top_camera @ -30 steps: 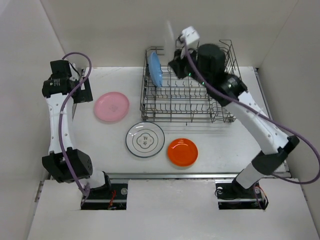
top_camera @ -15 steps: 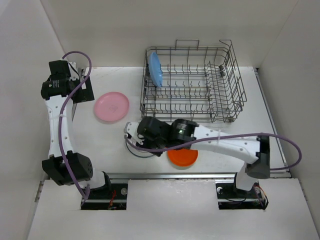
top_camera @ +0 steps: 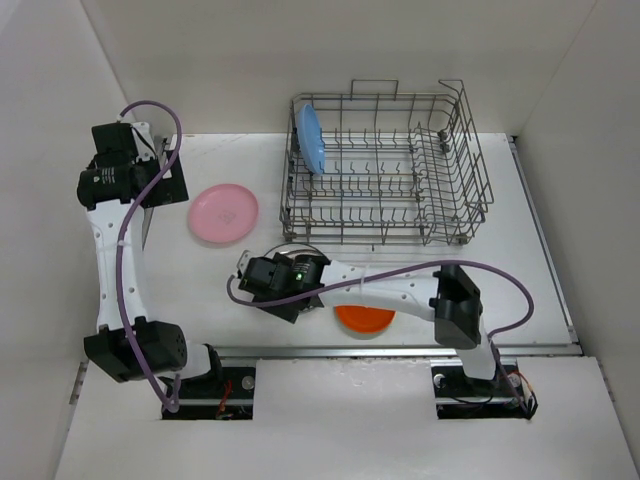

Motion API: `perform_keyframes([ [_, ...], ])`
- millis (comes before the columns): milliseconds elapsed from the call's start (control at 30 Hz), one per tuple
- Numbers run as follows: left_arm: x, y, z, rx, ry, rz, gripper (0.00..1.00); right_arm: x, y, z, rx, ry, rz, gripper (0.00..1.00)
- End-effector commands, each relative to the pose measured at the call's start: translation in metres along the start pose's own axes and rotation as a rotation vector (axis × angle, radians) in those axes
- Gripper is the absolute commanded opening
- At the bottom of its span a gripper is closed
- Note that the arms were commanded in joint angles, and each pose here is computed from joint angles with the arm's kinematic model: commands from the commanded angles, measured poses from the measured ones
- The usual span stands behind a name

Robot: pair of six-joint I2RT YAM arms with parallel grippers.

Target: Unload the plates from the dish rack

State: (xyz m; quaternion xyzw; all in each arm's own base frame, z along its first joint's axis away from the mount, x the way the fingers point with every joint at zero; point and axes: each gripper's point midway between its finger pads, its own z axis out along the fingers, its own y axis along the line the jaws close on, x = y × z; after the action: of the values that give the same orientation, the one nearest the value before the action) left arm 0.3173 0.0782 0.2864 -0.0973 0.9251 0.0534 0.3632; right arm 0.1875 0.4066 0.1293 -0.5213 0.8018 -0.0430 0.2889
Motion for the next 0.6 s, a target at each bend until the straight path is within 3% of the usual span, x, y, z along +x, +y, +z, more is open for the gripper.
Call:
perform_keyframes([
  [0,-0.005,-0.002,-0.006,0.013,-0.033,-0.010,0.99,-0.033,-0.002,-0.033,-0.050,-0.126,0.067,0.81],
  [67,-0.009,-0.004,-0.008,0.025,-0.037,-0.010,0.99,-0.043,-0.007,-0.049,-0.066,-0.181,0.091,0.88],
  [200,-0.017,-0.016,-0.009,0.099,-0.022,-0.009,0.99,-0.050,-0.010,-0.075,-0.137,-0.237,0.140,0.89],
  [367,-0.030,-0.048,-0.012,0.225,-0.009,0.024,0.99,-0.054,-0.047,-0.107,-0.135,-0.328,0.287,0.92],
  [467,-0.045,-0.087,-0.014,0.327,-0.008,0.091,0.99,-0.043,-0.102,-0.119,-0.085,-0.381,0.483,0.96],
  [567,-0.055,-0.133,-0.012,0.386,-0.013,0.187,0.99,-0.016,-0.186,-0.116,0.051,-0.417,0.742,0.99],
])
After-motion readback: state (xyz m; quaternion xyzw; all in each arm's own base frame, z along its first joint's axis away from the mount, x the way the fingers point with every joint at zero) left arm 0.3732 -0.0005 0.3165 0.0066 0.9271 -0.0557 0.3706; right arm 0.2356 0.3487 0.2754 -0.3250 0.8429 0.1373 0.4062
